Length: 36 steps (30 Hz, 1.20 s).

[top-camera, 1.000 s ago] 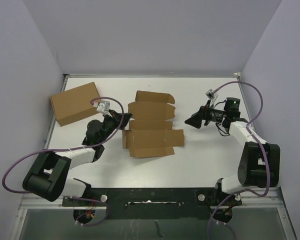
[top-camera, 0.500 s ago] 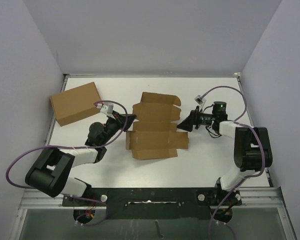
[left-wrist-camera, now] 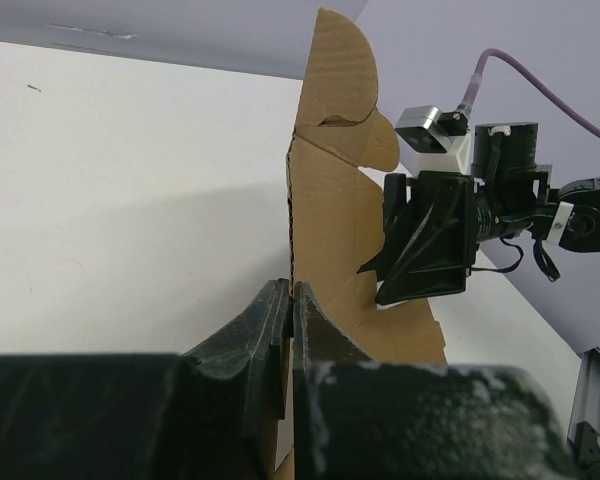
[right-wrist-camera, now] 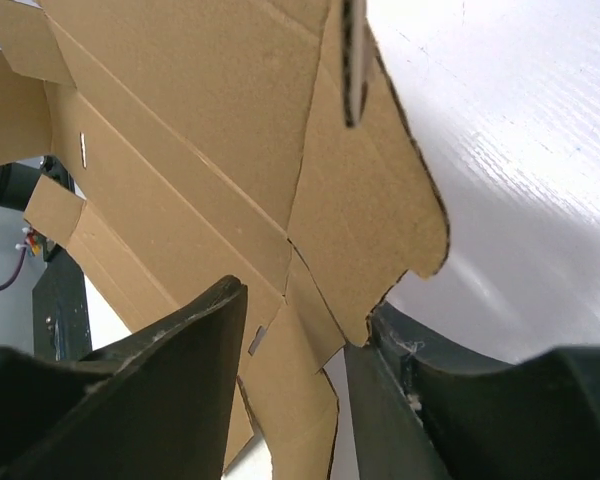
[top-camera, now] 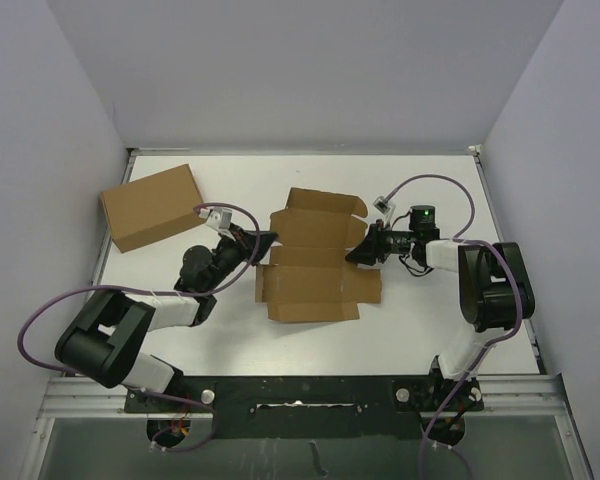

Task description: Fold the paper box

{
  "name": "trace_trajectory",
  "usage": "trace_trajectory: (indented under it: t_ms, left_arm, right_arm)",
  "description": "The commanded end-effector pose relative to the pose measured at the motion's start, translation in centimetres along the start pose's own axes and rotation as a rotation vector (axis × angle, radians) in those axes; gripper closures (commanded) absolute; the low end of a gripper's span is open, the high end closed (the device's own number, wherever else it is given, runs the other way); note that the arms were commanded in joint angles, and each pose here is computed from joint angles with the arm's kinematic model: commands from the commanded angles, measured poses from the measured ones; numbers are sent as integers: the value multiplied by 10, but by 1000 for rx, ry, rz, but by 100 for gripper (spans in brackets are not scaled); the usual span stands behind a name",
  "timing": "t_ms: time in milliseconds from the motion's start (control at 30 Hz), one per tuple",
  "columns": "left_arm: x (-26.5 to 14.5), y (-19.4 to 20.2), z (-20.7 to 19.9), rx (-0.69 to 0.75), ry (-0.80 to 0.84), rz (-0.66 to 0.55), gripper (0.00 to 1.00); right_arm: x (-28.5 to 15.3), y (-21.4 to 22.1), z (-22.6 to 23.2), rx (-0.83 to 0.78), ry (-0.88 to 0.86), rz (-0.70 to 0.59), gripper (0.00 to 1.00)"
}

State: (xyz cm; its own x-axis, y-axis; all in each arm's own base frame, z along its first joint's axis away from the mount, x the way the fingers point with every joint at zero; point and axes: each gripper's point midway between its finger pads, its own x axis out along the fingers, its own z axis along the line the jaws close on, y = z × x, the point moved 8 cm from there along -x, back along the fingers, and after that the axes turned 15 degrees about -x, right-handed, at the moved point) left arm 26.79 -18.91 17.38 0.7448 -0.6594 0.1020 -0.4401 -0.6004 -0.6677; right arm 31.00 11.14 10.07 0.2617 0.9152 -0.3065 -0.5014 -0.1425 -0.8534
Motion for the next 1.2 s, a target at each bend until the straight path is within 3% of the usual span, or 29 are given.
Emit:
trace_trajectory:
  t_ms: [0,267,400,600,833,1000,1167]
  left_arm:
    - [8,-12,-15,15,84,-61,100]
    - [7,-9,-10,6,64,-52,100]
    - [4,-10,-6,2,21,-42,100]
    - [-7,-24,-2,-11,-32,1,72]
    - [-29,-53,-3,-39,-49,132,27]
    - [-45,-76,-4,51,-93,134,11]
    - [-49,-86,-6,95,-99,88,4]
  right_arm:
    - [0,-17,-2,-72,-10,-27,62]
    - [-3,-26,2,-123,-17,-27,93]
    - [-8,-33,7,-179,-21,-32,100]
    - [-16,-46,16,-265,-29,-30,100]
    - [-23,-57,24,-334,-46,-23,100]
    - [-26,-60,27,-363,-58,-9,100]
    - [-28,-61,29,-387,-63,4,100]
